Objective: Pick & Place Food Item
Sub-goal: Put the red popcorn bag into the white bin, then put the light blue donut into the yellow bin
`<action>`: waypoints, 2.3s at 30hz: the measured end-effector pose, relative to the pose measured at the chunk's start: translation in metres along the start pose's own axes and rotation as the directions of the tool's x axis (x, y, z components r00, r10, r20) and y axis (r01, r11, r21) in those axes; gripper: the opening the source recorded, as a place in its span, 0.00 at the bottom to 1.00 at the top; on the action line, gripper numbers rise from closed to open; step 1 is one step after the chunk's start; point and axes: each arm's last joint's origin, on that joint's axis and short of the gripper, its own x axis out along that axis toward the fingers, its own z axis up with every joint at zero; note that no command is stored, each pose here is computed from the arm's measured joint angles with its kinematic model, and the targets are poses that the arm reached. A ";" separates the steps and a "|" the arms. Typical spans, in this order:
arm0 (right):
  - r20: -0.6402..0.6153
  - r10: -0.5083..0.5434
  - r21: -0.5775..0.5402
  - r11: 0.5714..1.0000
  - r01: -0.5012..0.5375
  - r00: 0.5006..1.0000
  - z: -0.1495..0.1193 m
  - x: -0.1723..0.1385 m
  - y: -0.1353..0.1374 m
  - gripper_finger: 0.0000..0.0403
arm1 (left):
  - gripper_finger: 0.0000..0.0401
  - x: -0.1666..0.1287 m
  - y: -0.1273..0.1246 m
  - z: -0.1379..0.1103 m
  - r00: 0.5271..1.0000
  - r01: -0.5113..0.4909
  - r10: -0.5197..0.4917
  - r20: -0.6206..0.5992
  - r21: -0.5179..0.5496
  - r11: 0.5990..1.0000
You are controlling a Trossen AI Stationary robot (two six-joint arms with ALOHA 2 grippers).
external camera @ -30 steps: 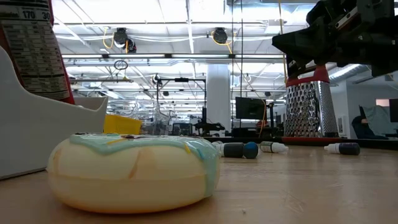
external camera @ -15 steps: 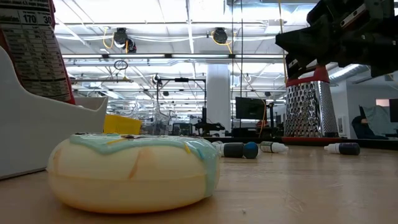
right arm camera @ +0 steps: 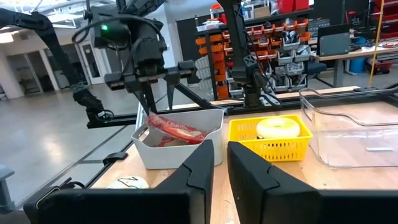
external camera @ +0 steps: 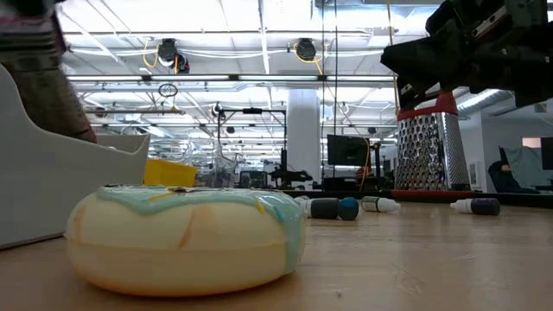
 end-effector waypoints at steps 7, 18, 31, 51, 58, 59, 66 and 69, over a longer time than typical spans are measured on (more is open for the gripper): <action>0.000 0.000 0.007 1.000 0.000 1.000 0.000 0.000 0.000 0.11 | 0.53 0.004 0.005 0.000 0.999 -0.031 0.029 0.023 0.090 0.995; 0.000 0.000 0.026 1.000 0.000 1.000 0.000 0.000 0.000 0.11 | 0.53 0.018 0.009 -0.005 1.000 -0.025 0.025 0.017 0.055 0.998; -0.001 0.001 0.023 1.000 -0.001 1.000 0.000 0.000 0.000 0.13 | 0.53 0.013 0.002 -0.014 1.000 0.022 -0.023 0.013 0.043 0.999; -0.001 0.000 0.049 0.999 0.000 1.000 0.000 0.000 0.000 0.13 | 0.53 -0.028 -0.003 0.029 0.903 0.196 -0.237 0.357 0.147 0.970; -0.001 -0.002 0.049 0.999 0.002 1.000 0.000 0.000 0.000 0.14 | 0.53 0.023 0.008 0.067 0.937 0.296 -0.325 0.128 0.204 0.933; -0.002 -0.003 0.049 0.999 0.003 1.000 0.000 0.000 0.000 0.14 | 0.53 0.031 0.011 0.072 0.939 0.301 -0.329 0.105 0.213 0.929; -0.002 -0.003 0.041 0.999 0.003 1.000 0.000 0.000 0.000 0.14 | 0.53 0.076 0.004 0.084 0.896 0.414 -0.444 0.001 0.364 0.834; -0.001 -0.003 0.040 0.999 0.003 1.000 0.000 0.000 0.000 0.14 | 0.53 0.092 -0.004 0.081 0.872 0.460 -0.489 -0.037 0.407 0.789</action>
